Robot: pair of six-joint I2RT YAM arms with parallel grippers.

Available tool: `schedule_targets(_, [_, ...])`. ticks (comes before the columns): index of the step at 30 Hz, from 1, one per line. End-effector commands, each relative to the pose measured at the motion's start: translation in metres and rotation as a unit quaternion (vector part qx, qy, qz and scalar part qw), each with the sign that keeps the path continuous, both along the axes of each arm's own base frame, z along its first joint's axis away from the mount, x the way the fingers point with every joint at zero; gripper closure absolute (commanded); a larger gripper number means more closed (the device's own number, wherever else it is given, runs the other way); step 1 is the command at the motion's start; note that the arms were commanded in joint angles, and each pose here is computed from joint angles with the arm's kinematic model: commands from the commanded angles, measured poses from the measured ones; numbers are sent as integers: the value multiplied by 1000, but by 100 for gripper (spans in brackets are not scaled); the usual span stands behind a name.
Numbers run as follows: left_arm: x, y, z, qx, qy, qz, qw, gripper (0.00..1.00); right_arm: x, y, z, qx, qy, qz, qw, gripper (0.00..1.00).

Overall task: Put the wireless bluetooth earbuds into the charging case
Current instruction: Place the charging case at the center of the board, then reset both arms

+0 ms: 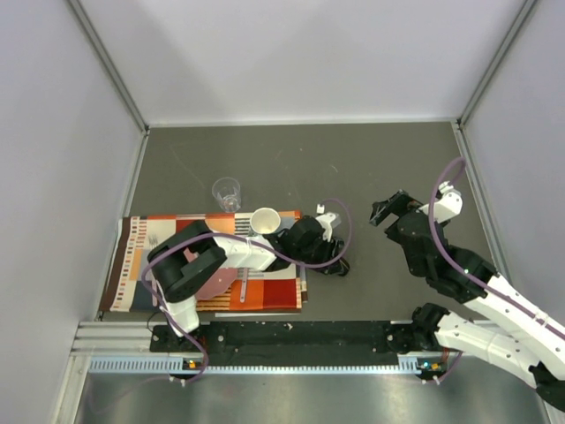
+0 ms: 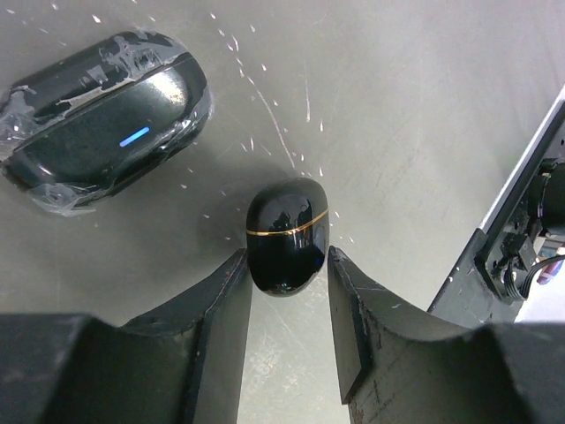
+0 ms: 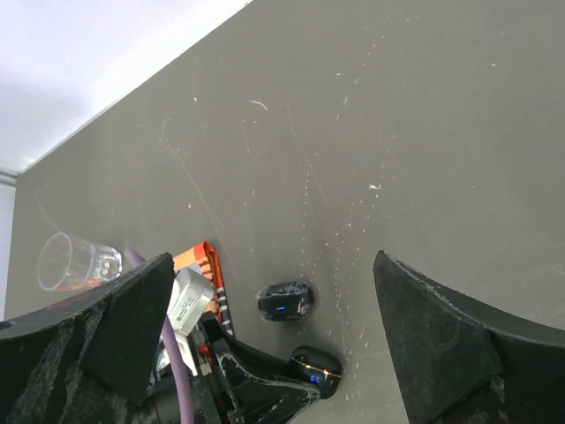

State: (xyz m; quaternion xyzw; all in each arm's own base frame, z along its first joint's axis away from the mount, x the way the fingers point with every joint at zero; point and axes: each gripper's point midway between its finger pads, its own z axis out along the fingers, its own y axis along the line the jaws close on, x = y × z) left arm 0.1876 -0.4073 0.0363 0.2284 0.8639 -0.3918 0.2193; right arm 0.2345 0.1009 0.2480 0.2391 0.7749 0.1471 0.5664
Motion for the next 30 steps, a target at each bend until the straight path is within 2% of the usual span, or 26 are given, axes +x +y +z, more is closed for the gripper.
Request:
schedule_targets(1, [6, 1, 25, -15, -34, 5, 999, 56, 4, -1, 16, 11, -17, -4, 1000, 5])
schedule_targets(12, [11, 14, 34, 7, -57, 19, 998, 55, 6, -1, 14, 5, -14, -2, 1000, 5])
schedule_targets(16, [15, 21, 49, 13, -77, 26, 997, 55, 6, -2, 14, 5, -15, -4, 1000, 5])
schedule_targets(20, [16, 25, 74, -13, -102, 35, 994, 55, 8, -4, 12, 1, -10, -4, 1000, 5])
schedule_targets(23, [17, 32, 105, -63, -150, 47, 986, 53, 10, -8, 10, -9, -6, -4, 1000, 4])
schedule_targets(24, [18, 36, 124, -85, -174, 51, 980, 49, 10, -8, 9, -10, -2, 3, 1000, 4])
schedule_targets(29, [28, 66, 163, -95, -254, 90, 958, 42, 17, -23, -7, -10, 24, -12, 1000, 1])
schedule_targets(30, [34, 77, 178, -100, -273, 120, 949, 35, 19, -27, -11, -4, 31, -17, 999, 1])
